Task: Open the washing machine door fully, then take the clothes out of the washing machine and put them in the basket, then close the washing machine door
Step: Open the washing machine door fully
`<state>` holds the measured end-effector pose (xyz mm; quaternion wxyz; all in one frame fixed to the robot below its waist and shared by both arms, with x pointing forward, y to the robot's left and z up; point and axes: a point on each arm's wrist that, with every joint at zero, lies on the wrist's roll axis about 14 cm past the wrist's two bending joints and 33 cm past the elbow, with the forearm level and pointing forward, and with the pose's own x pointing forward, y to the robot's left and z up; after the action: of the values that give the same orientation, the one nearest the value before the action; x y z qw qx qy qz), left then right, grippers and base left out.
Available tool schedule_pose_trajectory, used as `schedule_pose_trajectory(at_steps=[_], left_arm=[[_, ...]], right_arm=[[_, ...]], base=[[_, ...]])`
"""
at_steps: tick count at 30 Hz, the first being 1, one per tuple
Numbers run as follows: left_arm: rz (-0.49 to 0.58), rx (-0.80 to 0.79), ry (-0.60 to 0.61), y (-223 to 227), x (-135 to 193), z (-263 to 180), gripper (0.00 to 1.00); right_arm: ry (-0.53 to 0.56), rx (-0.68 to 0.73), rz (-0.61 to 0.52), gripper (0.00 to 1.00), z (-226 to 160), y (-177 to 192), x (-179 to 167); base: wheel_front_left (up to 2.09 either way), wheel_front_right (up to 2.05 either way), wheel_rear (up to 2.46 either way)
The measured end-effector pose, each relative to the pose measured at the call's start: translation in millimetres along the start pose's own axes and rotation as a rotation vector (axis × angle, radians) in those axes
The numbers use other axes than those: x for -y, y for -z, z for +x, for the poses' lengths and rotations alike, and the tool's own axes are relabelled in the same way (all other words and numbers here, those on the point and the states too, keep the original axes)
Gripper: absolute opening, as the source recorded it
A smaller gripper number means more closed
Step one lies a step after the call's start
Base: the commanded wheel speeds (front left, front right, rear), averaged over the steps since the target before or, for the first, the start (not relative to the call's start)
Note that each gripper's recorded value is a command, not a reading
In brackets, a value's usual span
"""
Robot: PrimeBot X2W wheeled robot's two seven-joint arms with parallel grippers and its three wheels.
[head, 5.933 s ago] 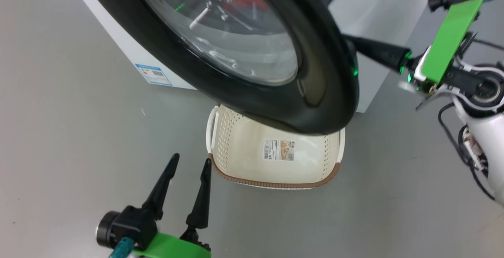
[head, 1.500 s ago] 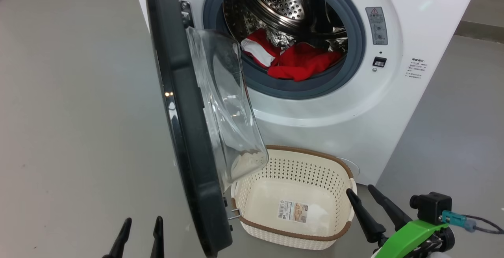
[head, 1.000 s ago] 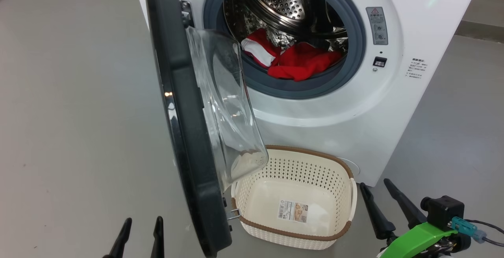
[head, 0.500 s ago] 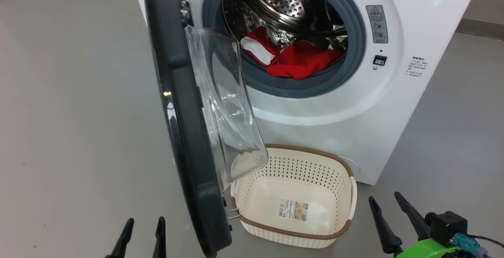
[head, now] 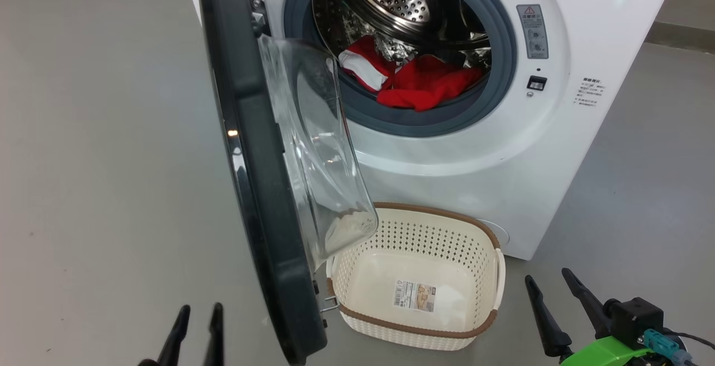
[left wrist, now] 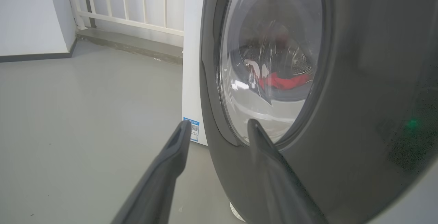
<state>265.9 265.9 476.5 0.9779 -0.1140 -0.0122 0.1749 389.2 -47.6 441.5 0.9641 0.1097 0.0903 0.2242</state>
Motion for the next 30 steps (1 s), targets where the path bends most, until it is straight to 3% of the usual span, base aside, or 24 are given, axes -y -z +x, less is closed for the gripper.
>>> schedule_pose_trajectory(at_steps=[10, 15, 19, 24, 30], left_arm=[[-0.05, 0.256, 0.001, -81.7, 1.5, 12.0, 0.0], [-0.072, 0.452, 0.09, -144.7, 32.4, 7.0, 0.0], [-0.105, 0.519, 0.201, -165.6, 68.6, -2.9, 0.0], [-0.154, 0.471, 0.366, -153.3, 120.9, -12.8, 0.0], [-0.242, 0.216, 0.466, -82.0, 158.2, -15.8, 0.0]], right_arm=[[-0.009, 0.011, -0.007, 1.0, 1.1, -3.5, -3.5], [-0.012, 0.018, -0.014, 1.0, 1.1, -5.5, -4.5], [-0.01, 0.02, -0.015, 1.0, 0.3, -6.3, -4.0], [-0.006, 0.021, -0.014, 1.0, -0.7, -6.2, -3.1], [0.001, 0.017, -0.007, 1.0, -1.8, -3.9, -1.4]], base=[[0.0, 0.0, 0.0], [0.0, 0.0, 0.0], [0.0, 0.0, 0.0], [0.0, 0.0, 0.0], [0.0, 0.0, 0.0]])
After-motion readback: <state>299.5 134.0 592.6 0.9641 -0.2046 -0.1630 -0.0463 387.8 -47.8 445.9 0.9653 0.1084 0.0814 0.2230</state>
